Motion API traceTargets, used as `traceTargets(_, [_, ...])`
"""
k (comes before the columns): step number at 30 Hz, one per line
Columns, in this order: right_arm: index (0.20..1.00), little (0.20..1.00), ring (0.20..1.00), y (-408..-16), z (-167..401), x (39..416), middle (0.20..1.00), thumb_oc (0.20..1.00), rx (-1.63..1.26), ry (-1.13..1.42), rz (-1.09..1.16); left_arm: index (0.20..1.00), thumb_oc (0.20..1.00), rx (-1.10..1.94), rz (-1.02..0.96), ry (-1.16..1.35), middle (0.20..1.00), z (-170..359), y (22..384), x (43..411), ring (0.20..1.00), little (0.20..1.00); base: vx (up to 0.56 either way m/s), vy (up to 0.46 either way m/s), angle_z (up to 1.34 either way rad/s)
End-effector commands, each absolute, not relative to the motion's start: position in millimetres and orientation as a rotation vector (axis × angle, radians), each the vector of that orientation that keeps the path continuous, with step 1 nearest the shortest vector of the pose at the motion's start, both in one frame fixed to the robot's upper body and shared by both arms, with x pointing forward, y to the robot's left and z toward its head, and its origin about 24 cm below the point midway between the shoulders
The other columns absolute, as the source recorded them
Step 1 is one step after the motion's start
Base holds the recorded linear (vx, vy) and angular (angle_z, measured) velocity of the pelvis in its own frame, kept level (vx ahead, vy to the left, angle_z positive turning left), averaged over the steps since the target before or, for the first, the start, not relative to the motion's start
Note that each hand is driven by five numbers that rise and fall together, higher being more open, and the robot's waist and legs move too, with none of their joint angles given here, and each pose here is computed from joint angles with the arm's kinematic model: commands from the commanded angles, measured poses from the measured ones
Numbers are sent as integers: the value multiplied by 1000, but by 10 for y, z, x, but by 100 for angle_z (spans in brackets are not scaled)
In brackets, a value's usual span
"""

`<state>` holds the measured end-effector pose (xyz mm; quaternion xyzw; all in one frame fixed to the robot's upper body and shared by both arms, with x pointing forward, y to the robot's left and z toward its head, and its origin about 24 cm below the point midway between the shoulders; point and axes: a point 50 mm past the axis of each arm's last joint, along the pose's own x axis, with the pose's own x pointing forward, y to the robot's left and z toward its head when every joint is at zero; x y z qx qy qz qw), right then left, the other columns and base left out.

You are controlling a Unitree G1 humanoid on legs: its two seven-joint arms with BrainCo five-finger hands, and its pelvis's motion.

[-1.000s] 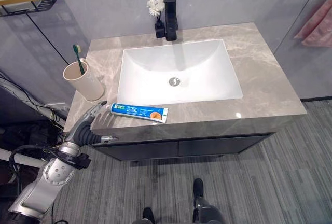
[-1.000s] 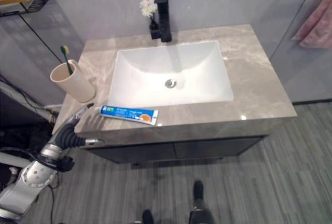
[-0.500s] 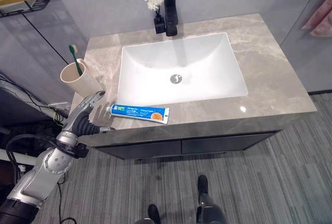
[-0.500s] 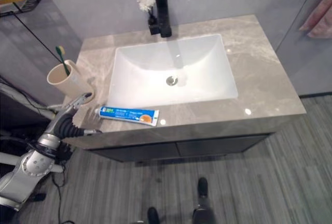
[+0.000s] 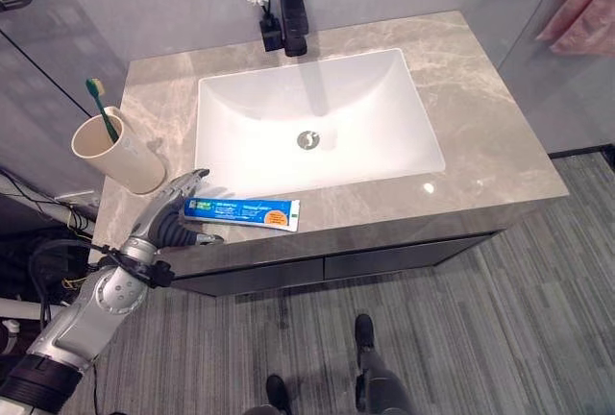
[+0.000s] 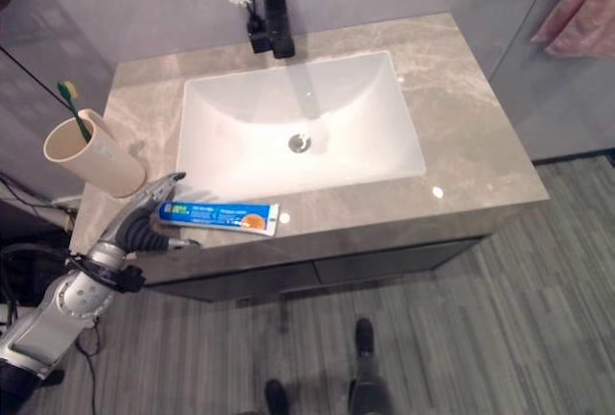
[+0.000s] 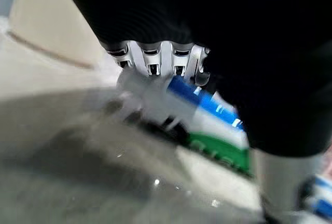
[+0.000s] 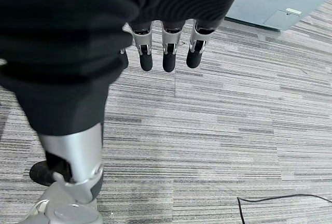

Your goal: Put brush and paste in cup on sink, flatten towel.

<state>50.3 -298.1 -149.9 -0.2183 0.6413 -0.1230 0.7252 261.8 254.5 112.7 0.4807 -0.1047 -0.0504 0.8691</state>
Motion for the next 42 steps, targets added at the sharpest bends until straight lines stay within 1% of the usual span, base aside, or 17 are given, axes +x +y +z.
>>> traceTargets(1, [1000,1000,1000,-2985,-1480,616,1000,1000,-476,1373,-300,1000,1000,1028,-69,-289,1000,1332,2572,2704,1000,1000,0,0,0])
traceTargets(8, [1000,1000,1000,-2989,-1477,627,1000,1000,-481,1370,-297,1000,1000,1040,-88,-258,1000,1281,2579,2716,1000,1000,0,0,0])
traceTargets(13, [1000,1000,1000,-3052,-1445,661,1000,1000,-494,1360,-290,1000,1000,1130,-236,-181,1000,1265,2564,2725,1000,1000,0,0,0])
traceTargets(25, [1000,1000,1000,-3047,-1449,655,1000,1000,-487,1365,-274,1000,1000,1180,-291,-150,1000,1286,2567,2776,1000,1000,1,0,0])
traceTargets(26, [1000,1000,1000,-3047,-1449,654,1000,1000,-487,1365,-275,937,937,1180,-291,-150,937,1286,2567,2777,937,937,0,0,0])
traceTargets(28, [1000,1000,1000,-3044,-1452,644,1000,1000,-485,1367,-274,890,890,1181,-295,-146,890,1273,2564,2775,890,890,0,0,0])
traceTargets(29, [1000,1000,1000,-3043,-1452,643,1000,1000,-485,1368,-273,884,884,1184,-297,-144,884,1270,2564,2777,884,884,0,0,0])
traceTargets(30, [1000,1000,1000,-3044,-1452,643,1000,1000,-485,1368,-273,815,815,1189,-300,-138,815,1265,2569,2782,815,815,0,0,0])
traceTargets(31, [1000,1000,1000,-3049,-1452,634,1000,1000,-484,1371,-274,793,793,1193,-306,-132,793,1253,2568,2783,793,793,0,0,0])
traceTargets(33, [1000,1000,1000,-3051,-1451,629,1000,1000,-483,1372,-274,677,677,1193,-309,-129,677,1245,2567,2784,677,677,0,0,0])
traceTargets(34, [1000,1000,1000,-3050,-1452,626,1000,1000,-481,1372,-275,642,642,1192,-313,-126,642,1234,2561,2785,642,642,0,0,0])
traceTargets(36, [1000,1000,1000,-3048,-1454,619,1000,1000,-478,1373,-276,649,649,1192,-314,-123,649,1227,2561,2787,649,649,0,0,0])
traceTargets(37, [1000,1000,1000,-3048,-1455,610,1000,1000,-478,1374,-277,620,620,1194,-319,-115,620,1199,2559,2788,620,620,0,0,0])
traceTargets(38, [1000,1000,1000,-3048,-1455,608,1000,1000,-478,1374,-278,620,620,1194,-320,-115,620,1199,2558,2789,620,620,0,0,0])
traceTargets(39, [1000,1000,1000,-3047,-1456,606,1000,1000,-477,1374,-278,589,589,1195,-328,-110,589,1186,2549,2787,589,589,0,0,0])
traceTargets(41, [1000,1000,1000,-3043,-1458,608,1000,1000,-475,1373,-278,573,573,1192,-337,-102,573,1161,2540,2788,573,573,0,0,0])
traceTargets(42, [1000,1000,1000,-3042,-1458,604,1000,1000,-472,1372,-279,545,545,1192,-348,-93,545,1140,2532,2786,545,545,0,0,0])
